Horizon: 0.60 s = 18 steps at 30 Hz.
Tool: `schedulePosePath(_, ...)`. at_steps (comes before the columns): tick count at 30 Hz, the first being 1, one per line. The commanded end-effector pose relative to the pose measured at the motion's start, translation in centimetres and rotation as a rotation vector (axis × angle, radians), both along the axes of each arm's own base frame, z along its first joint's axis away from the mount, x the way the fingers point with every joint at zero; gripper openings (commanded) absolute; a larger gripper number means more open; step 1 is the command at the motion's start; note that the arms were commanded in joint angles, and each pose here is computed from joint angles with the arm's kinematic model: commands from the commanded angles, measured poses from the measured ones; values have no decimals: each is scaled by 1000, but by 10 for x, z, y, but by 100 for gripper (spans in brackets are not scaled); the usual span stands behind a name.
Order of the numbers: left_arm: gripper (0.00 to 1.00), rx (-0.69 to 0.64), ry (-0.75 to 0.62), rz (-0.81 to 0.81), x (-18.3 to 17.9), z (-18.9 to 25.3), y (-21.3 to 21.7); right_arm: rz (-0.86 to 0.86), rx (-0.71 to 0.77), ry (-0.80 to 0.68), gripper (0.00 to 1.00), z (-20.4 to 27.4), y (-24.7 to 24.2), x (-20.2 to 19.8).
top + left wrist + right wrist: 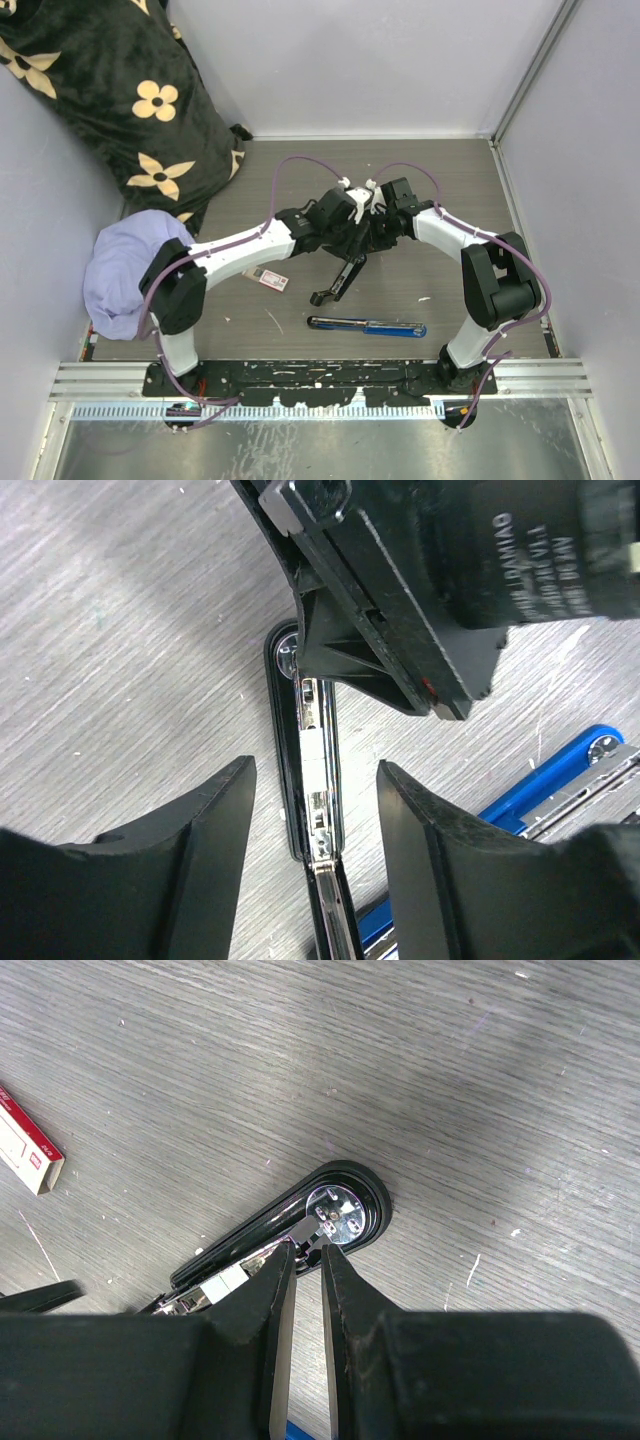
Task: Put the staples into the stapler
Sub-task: Install the staple into the stapler, then close the stapler at the center of the board.
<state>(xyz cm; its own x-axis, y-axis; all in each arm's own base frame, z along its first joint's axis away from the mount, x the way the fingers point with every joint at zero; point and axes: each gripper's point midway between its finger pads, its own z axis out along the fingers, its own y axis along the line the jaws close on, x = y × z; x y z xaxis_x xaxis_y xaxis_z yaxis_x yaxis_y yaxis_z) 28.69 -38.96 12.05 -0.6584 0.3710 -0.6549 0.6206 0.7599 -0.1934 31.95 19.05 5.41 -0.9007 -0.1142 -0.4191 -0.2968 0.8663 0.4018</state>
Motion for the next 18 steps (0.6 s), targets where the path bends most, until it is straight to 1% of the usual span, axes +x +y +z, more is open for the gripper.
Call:
schedulePosePath(1, 55, -88, -100, 33, 12, 47, 6, 25, -103, 162, 20, -39, -17, -39)
schedulePosePath(5, 61, -117, -117, 64, 8, 66, 25, 22, -108, 172, 20, -41, -17, -40)
schedulePosePath(9, 67, -123, -120, 91, -13, 83, 58, 17, -117, 172, 20, -42, -19, -39)
schedulePosePath(14, 73, -122, -58, 148, -57, 80, 100, 9, -129, 176, 20, -44, -20, -37)
schedulePosePath(16, 73, -152, -26, 153, -79, 79, 111, 3, -140, 174, 20, -45, -21, -36)
schedulePosePath(18, 73, -191, 4, 137, -99, 79, 113, -2, -148, 175, 20, -46, -23, -35)
